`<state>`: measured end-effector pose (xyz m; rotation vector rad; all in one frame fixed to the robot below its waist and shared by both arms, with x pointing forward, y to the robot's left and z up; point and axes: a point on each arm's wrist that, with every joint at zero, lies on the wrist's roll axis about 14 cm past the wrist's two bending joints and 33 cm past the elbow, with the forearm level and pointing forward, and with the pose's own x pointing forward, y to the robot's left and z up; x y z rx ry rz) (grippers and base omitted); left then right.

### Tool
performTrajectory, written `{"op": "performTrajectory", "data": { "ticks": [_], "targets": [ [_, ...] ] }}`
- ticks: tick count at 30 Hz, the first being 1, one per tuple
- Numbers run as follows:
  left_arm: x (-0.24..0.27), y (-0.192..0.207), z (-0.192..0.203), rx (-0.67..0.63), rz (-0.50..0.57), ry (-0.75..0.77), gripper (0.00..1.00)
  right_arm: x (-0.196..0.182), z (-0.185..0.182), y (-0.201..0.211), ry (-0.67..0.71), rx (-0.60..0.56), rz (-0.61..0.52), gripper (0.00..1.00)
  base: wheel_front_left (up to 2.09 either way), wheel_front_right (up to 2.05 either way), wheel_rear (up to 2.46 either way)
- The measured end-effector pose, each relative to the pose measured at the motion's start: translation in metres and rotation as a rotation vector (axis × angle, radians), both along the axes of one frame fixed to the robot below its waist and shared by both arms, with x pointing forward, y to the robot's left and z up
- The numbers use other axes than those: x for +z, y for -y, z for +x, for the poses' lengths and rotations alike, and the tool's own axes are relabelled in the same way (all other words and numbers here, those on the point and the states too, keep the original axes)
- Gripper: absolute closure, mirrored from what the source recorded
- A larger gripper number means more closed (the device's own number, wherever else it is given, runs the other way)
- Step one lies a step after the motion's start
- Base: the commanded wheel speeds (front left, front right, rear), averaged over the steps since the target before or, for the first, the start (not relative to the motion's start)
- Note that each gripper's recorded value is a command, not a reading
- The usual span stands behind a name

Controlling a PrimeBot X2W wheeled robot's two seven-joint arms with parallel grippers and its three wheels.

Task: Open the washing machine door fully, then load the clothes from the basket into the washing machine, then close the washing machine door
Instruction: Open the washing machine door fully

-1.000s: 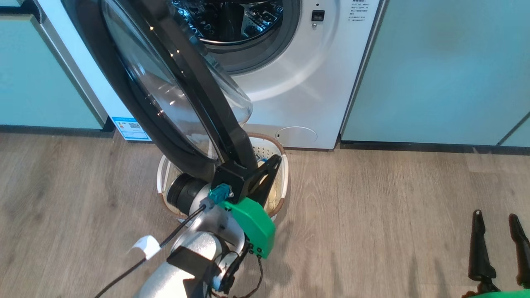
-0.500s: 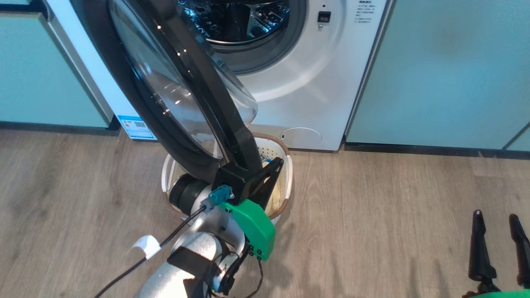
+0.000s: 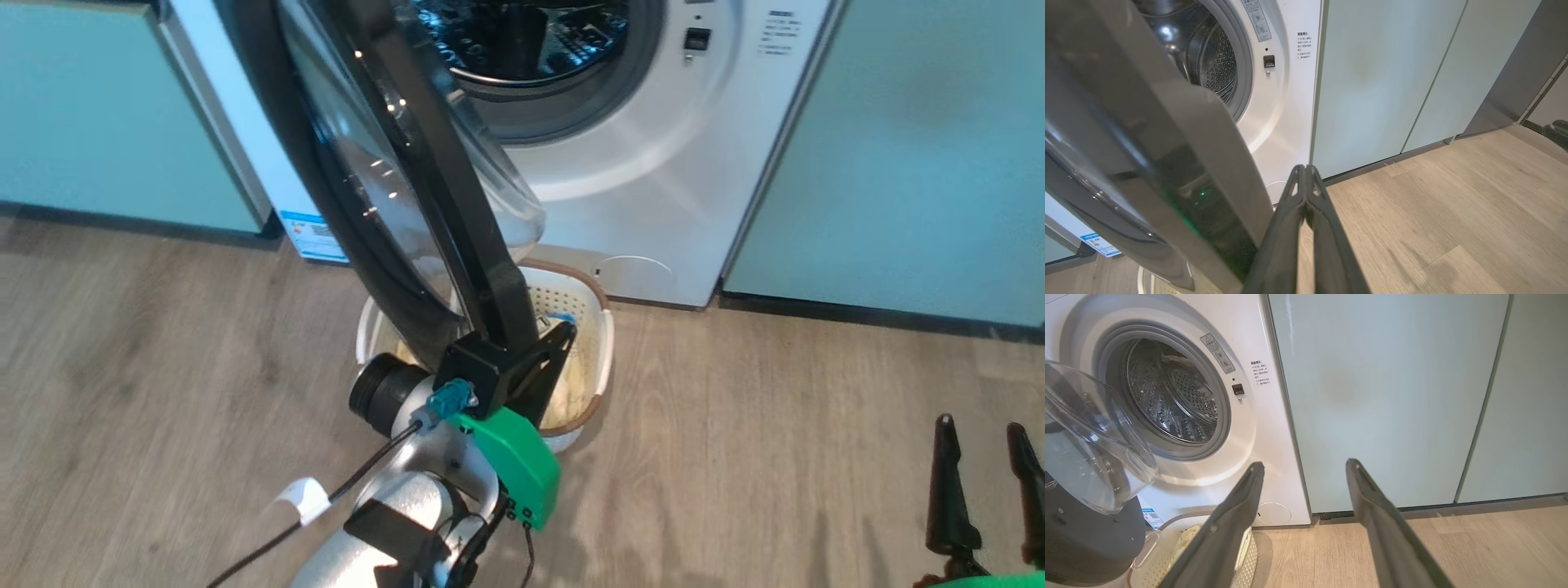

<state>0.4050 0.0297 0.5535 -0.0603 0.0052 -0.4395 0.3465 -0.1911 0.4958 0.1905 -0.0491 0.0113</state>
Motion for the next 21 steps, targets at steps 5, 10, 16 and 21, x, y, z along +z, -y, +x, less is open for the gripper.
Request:
{"op": "performTrajectory", "data": {
  "ticks": [5, 10, 16, 21],
  "targets": [
    [0.002, -0.011, -0.005, 0.031, -0.009, 0.002, 1.00, -0.001, 0.008, -0.013, -0.001, 0.044, 0.004, 0.00, 0.00, 0.00, 0.00],
    [0.000, -0.021, -0.010, 0.064, -0.011, -0.002, 1.00, -0.002, 0.014, -0.024, -0.002, 0.079, 0.008, 0.00, 0.00, 0.00, 0.00],
    [-0.001, -0.029, -0.012, 0.090, -0.008, -0.003, 1.00, -0.004, 0.020, -0.035, -0.007, 0.113, 0.011, 0.00, 0.00, 0.00, 0.00],
    [-0.001, -0.042, -0.017, 0.135, -0.010, -0.005, 1.00, -0.005, 0.026, -0.047, -0.007, 0.151, 0.015, 0.00, 0.00, 0.00, 0.00]
  ]
}}
